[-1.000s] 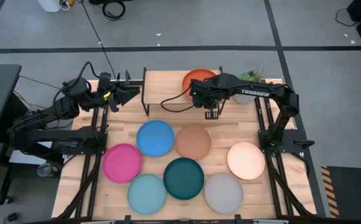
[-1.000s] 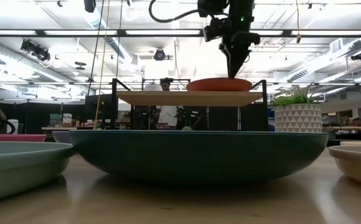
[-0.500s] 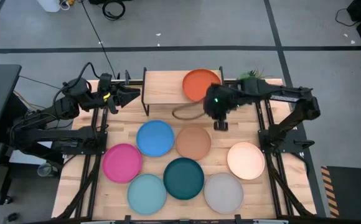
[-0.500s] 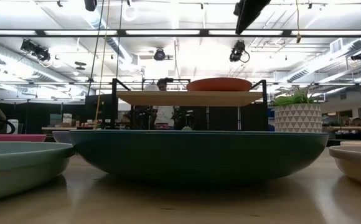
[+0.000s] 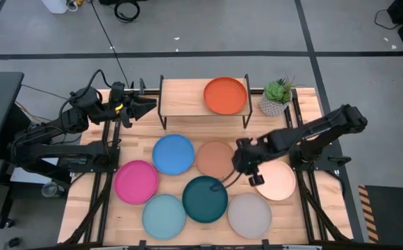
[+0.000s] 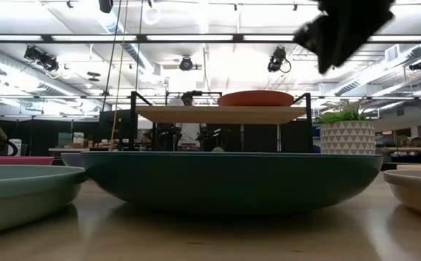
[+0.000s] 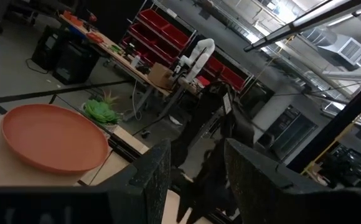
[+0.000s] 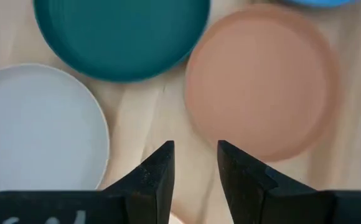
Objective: Place and stack plates onto a shelf
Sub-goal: Stack the blue plate on top of the orange plate on the shelf
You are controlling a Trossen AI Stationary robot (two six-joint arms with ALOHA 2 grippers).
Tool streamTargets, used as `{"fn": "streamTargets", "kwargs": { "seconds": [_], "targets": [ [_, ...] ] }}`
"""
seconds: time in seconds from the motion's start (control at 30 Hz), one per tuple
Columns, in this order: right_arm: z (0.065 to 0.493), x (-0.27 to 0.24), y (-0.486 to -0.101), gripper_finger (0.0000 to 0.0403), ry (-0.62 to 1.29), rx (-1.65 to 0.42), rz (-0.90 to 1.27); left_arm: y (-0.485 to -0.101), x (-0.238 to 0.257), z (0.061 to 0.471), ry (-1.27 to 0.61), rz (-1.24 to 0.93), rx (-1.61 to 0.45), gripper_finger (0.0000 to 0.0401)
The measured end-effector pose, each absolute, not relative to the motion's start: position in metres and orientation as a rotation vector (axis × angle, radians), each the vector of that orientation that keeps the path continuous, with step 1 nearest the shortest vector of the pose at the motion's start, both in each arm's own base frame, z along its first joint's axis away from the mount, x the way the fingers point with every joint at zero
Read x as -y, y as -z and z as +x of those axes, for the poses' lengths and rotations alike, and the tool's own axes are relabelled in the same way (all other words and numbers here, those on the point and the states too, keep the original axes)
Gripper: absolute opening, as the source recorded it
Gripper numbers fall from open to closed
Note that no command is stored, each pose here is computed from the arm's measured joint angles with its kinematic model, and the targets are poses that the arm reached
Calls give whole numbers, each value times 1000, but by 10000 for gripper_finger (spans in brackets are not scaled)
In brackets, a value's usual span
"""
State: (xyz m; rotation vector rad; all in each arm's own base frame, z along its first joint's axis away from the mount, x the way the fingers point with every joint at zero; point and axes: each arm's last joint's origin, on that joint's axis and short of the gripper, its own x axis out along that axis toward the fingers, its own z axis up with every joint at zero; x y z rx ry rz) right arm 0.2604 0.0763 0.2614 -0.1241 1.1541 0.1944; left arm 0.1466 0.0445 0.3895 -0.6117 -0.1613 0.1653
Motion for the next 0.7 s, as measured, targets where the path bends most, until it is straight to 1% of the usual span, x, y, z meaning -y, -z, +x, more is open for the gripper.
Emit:
{"fn": "streamTargets", "kwargs": {
  "seconds": [0.13, 0.2, 0.3, 0.5, 0.6, 0.7],
  "targets": [
    [256, -82, -245, 130, -151, -1215, -23, -388, -43, 147, -102, -619, 127, 160],
    [254, -83, -242, 135, -130, -1227, 11, -383, -41, 150, -64, -631, 63, 160],
    [251, -84, -236, 145, -95, -1254, 38, -369, -37, 155, -42, -660, -87, 160],
    [245, -82, -234, 163, -7, -1304, 96, -330, -20, 163, -56, -743, -501, 160],
    [243, -81, -239, 164, 19, -1286, 108, -315, -9, 167, -56, -735, -671, 160],
    [239, -79, -246, 161, 71, -1249, 126, -299, 6, 177, -11, -684, -794, 160]
  ]
}}
